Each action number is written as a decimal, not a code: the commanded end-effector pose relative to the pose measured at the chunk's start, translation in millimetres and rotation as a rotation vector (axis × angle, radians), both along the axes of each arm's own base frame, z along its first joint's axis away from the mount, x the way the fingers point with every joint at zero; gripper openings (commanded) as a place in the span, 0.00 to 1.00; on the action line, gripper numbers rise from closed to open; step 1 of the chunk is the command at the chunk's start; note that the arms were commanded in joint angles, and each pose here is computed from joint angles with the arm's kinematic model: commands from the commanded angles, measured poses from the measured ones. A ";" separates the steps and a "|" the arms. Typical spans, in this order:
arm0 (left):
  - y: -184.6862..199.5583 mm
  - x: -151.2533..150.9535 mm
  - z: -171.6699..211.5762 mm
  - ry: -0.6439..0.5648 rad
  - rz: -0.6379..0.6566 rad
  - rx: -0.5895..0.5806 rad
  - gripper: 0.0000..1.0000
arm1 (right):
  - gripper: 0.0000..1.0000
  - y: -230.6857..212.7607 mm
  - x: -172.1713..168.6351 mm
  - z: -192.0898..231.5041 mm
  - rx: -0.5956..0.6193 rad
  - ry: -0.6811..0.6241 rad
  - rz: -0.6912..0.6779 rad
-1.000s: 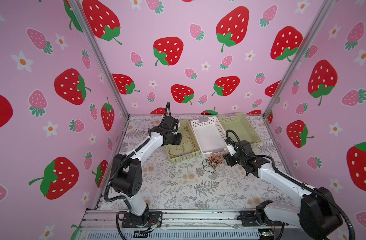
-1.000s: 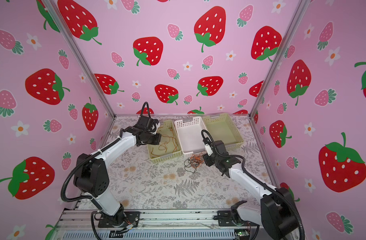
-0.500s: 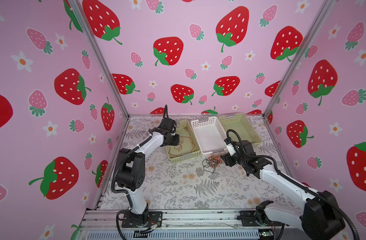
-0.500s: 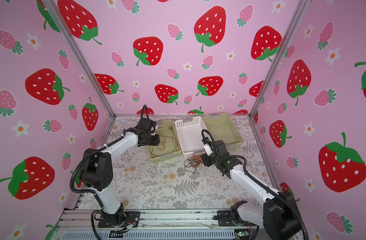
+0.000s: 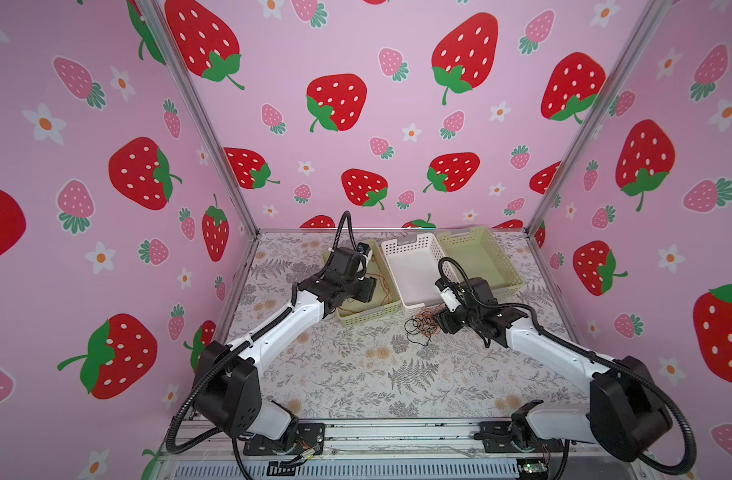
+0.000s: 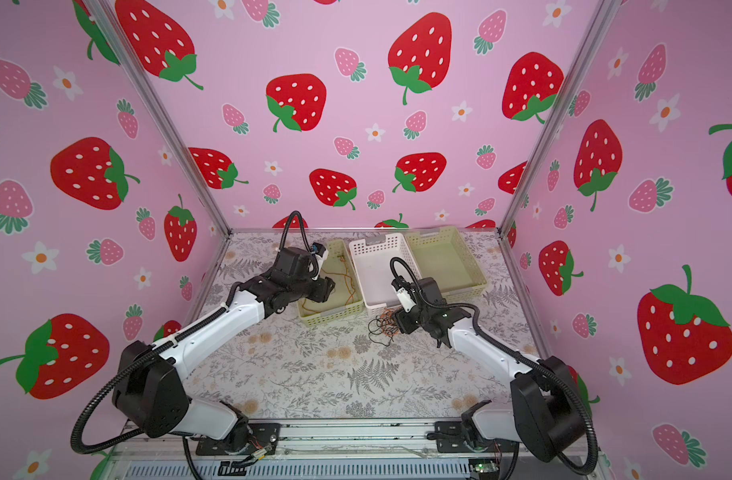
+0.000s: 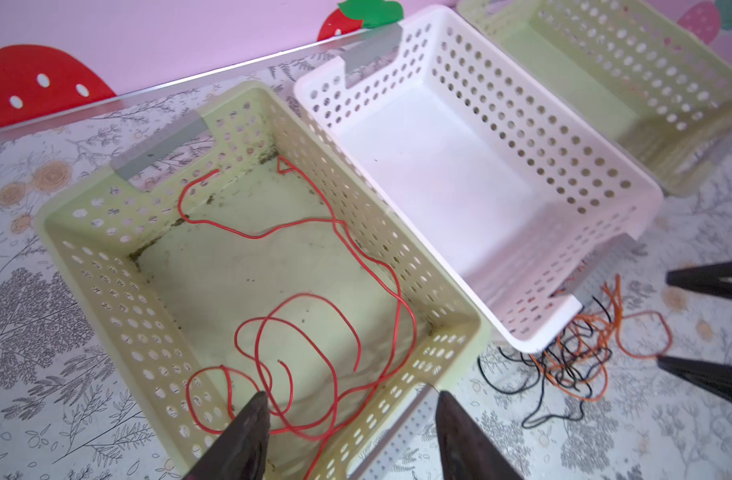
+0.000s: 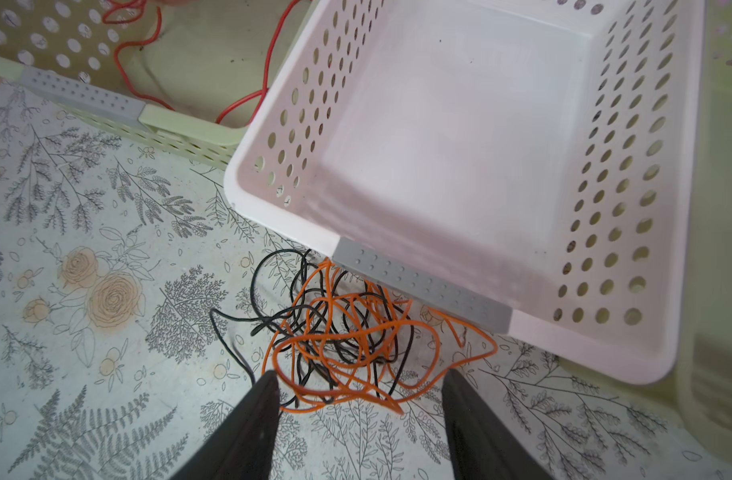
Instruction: Untangle the cables
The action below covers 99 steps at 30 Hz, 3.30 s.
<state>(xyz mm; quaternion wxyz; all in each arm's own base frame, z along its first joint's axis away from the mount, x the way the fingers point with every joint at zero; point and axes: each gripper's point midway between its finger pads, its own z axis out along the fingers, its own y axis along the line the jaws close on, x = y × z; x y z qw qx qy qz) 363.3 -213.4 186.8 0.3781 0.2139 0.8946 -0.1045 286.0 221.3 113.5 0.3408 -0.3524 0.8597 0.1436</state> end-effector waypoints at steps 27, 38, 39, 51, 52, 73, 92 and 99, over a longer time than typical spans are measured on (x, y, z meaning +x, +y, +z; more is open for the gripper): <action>-132.5 -97.0 -116.2 0.285 -0.587 0.062 0.54 | 0.72 -34.9 -9.0 38.4 0.050 -0.036 -0.202; -141.8 -78.6 -148.3 0.362 -0.613 0.149 0.49 | 0.71 -37.5 -19.8 15.3 0.061 0.046 -0.209; -141.7 -76.6 -149.4 0.367 -0.610 0.151 0.45 | 0.71 -35.8 -19.6 12.2 0.061 0.055 -0.206; -129.6 -88.2 -118.0 0.299 -0.565 0.071 0.00 | 0.71 -20.4 -22.7 -8.5 0.081 0.054 -0.096; -127.6 -90.9 -112.7 0.288 -0.561 0.065 0.00 | 0.72 -16.8 -21.5 -7.0 0.092 0.044 -0.080; -105.7 -130.6 -27.9 0.035 -0.647 0.099 0.00 | 0.71 29.4 -9.3 -1.7 0.213 0.026 0.113; -93.5 -121.8 12.8 -0.094 -0.604 0.130 0.00 | 0.52 51.0 -92.6 50.6 0.306 0.001 0.372; -89.3 -123.5 35.9 -0.146 -0.576 0.081 0.00 | 0.52 65.9 -92.5 27.3 0.280 0.042 0.372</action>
